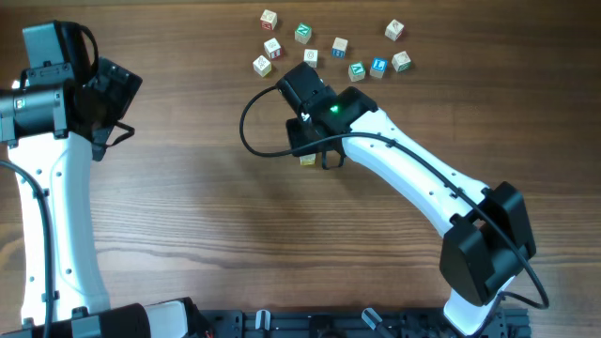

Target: Form a tower

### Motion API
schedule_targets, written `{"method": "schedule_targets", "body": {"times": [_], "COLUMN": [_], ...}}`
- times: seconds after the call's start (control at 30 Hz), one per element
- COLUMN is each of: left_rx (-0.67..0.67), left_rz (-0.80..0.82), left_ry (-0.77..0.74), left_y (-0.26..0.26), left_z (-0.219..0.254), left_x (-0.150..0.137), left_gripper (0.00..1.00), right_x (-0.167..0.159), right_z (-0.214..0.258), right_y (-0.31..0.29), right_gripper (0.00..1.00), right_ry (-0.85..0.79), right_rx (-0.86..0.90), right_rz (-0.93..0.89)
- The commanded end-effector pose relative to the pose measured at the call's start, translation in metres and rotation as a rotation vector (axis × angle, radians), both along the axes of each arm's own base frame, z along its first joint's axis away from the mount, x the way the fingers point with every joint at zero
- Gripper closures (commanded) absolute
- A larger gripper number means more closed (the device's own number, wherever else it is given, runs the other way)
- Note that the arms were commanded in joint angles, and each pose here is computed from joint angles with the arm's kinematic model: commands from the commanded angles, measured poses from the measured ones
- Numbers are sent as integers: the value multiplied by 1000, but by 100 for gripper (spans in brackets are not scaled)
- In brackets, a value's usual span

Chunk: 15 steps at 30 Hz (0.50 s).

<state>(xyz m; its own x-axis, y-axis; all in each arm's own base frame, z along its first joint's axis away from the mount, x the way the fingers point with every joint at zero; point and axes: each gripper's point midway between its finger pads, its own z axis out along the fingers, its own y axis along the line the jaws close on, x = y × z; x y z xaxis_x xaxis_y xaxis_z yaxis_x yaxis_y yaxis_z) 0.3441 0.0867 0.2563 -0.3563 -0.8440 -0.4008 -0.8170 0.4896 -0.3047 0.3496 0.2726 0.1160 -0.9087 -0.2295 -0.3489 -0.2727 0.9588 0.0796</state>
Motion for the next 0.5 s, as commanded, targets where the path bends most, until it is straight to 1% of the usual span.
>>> {"method": "schedule_targets", "body": {"times": [0.0, 0.47], "left_rx": [7, 7], "left_rz": [12, 12], "left_ry": [-21, -20], "left_y": [2, 2], "left_z": [7, 7], "left_x": [-2, -2], "left_gripper": [0, 0], "right_x": [1, -1], "right_z": [-1, -5], "right_y": [-6, -7], "right_gripper": [57, 57], "right_ry": [-8, 0], "right_rx": [-18, -25], "right_rz": [-4, -4]}}
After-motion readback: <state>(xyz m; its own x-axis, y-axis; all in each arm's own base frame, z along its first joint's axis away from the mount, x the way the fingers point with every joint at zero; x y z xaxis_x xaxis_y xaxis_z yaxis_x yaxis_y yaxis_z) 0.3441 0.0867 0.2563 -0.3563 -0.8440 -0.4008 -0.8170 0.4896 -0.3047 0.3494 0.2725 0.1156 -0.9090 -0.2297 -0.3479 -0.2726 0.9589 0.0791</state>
